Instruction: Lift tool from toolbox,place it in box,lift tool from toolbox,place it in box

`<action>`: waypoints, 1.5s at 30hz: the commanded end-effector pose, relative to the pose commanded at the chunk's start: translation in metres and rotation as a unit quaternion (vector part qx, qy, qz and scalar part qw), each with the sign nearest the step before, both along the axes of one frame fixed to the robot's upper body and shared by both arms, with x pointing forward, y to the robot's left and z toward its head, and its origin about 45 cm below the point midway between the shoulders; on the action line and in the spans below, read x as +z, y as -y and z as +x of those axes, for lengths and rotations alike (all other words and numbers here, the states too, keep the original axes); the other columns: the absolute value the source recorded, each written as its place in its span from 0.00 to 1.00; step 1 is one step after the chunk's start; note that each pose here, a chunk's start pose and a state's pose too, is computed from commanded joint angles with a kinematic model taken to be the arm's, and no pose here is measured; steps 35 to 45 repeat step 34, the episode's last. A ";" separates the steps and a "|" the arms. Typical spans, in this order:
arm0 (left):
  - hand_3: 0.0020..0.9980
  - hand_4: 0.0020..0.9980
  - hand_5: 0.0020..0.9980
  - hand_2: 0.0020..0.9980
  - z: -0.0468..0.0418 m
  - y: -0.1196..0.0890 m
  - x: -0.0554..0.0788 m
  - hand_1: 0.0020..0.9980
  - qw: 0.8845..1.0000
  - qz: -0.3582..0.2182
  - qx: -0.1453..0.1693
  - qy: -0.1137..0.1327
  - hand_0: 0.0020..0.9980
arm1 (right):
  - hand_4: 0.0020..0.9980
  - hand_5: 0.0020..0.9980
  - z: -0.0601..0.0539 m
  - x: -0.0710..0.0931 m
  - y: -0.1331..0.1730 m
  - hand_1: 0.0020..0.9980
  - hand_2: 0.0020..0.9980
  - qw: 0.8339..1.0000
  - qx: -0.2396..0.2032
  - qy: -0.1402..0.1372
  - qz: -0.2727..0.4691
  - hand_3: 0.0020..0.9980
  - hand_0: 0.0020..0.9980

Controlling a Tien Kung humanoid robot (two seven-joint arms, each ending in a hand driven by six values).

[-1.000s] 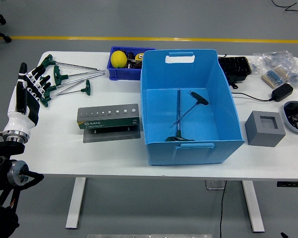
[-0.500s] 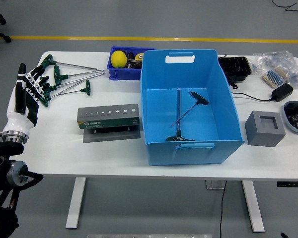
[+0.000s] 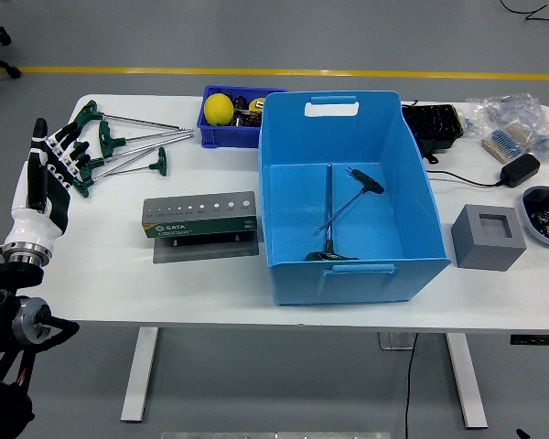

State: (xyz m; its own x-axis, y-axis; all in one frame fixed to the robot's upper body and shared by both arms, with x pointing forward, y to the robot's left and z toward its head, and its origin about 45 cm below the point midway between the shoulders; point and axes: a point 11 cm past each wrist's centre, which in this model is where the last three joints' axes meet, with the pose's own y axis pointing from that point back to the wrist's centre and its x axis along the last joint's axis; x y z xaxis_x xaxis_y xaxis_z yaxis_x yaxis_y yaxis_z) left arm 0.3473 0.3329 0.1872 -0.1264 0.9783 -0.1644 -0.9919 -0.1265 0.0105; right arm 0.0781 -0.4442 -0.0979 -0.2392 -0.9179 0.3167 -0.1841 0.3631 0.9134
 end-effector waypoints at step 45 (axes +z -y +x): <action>0.82 0.91 1.00 0.91 -0.0005 -0.001 -0.001 0.86 1.000 0.000 0.002 -0.001 0.87 | 0.93 0.80 0.001 0.001 0.001 0.70 0.76 1.000 0.004 -0.001 -0.002 0.68 0.72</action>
